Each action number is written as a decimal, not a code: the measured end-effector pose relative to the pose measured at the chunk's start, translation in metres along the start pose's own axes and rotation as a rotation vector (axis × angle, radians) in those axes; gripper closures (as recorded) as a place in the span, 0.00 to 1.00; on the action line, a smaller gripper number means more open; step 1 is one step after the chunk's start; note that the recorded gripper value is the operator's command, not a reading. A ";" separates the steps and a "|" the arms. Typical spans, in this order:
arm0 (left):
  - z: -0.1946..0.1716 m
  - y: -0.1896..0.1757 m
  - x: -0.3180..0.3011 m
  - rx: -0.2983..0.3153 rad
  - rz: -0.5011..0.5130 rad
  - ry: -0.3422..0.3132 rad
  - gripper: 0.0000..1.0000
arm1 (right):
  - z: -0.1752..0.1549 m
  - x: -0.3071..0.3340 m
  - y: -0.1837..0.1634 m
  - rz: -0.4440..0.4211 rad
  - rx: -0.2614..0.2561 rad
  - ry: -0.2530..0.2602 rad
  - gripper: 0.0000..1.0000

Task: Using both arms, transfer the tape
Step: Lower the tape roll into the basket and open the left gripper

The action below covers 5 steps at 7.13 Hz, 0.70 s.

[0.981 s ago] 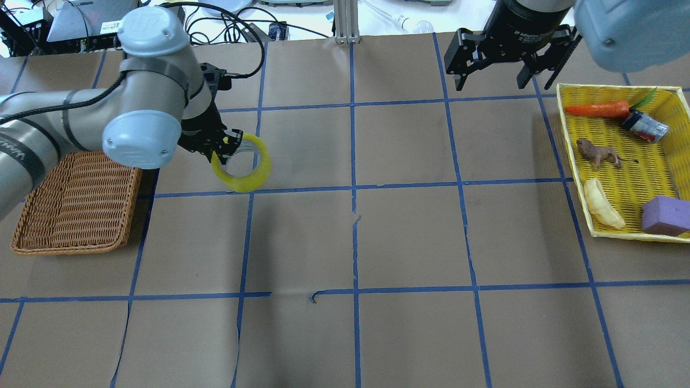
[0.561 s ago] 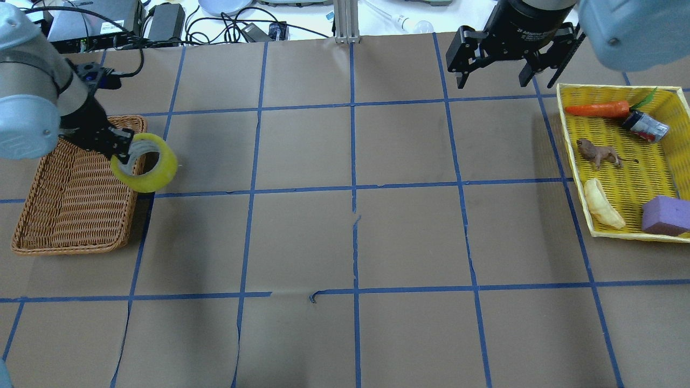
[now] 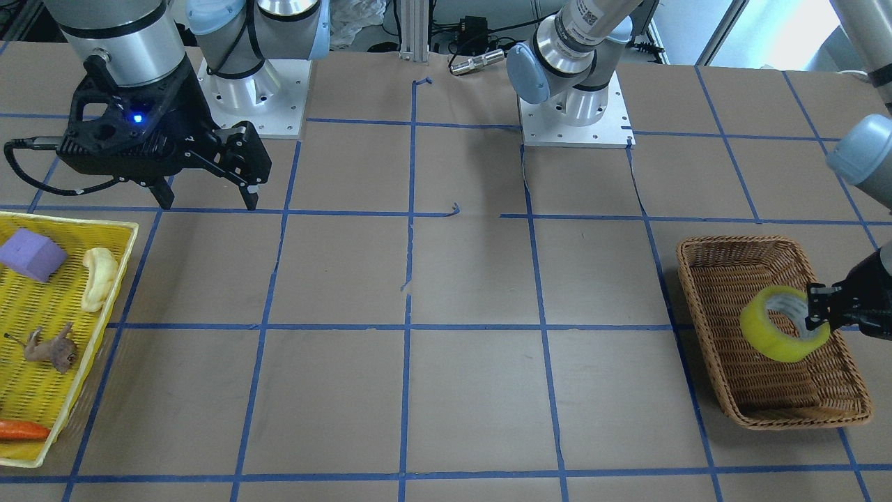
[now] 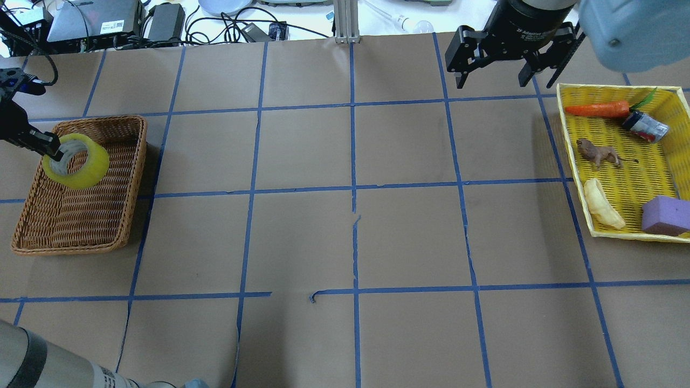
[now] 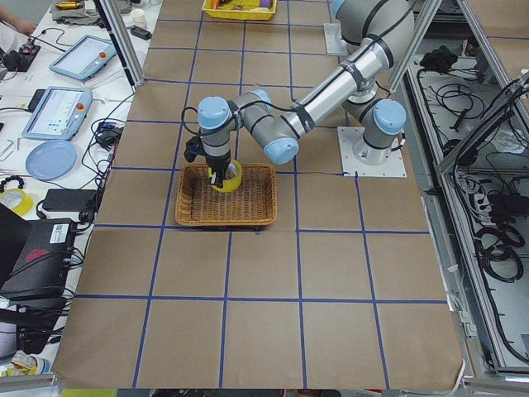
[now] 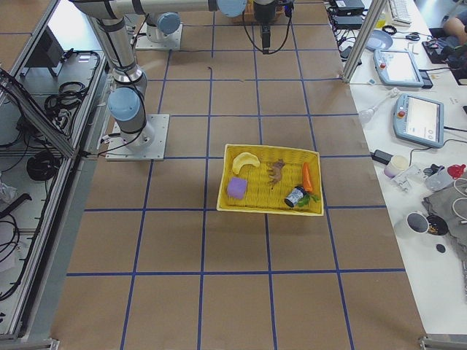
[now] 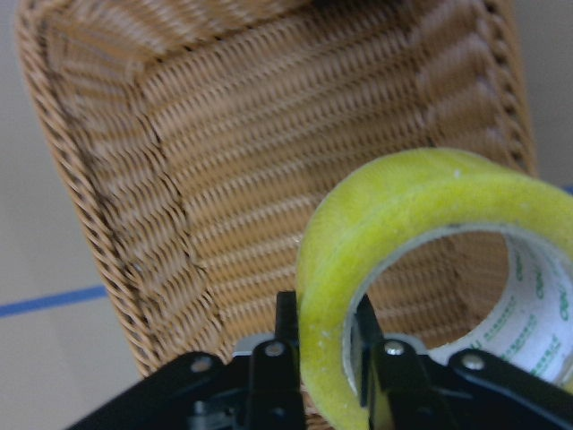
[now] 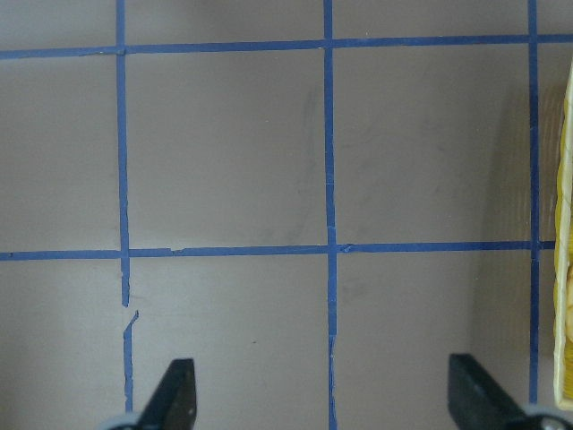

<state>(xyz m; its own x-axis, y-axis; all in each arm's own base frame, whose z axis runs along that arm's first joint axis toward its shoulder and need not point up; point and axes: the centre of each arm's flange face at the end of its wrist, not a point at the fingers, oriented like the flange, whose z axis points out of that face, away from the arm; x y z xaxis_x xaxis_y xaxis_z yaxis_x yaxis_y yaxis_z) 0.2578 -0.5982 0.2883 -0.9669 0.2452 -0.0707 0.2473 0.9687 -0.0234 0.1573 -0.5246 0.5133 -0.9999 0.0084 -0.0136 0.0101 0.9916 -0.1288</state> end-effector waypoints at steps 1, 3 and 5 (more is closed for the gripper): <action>0.025 -0.003 -0.005 -0.015 0.003 0.024 0.79 | -0.001 0.000 0.000 0.000 0.002 0.000 0.00; 0.050 0.000 -0.004 -0.043 0.002 0.055 0.00 | -0.001 0.000 0.001 -0.001 0.002 0.000 0.00; 0.035 -0.003 -0.004 -0.033 -0.002 0.038 0.00 | -0.002 0.000 0.001 -0.001 0.003 0.000 0.00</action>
<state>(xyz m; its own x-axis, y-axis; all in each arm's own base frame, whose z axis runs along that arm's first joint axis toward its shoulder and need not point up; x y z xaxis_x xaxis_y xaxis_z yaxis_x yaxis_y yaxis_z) 0.2628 -0.6030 0.2536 -0.9692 0.2443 -0.0327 0.2441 0.9697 0.0100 0.1577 -0.5237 0.5148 -0.9999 0.0076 -0.0131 0.0092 0.9913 -0.1315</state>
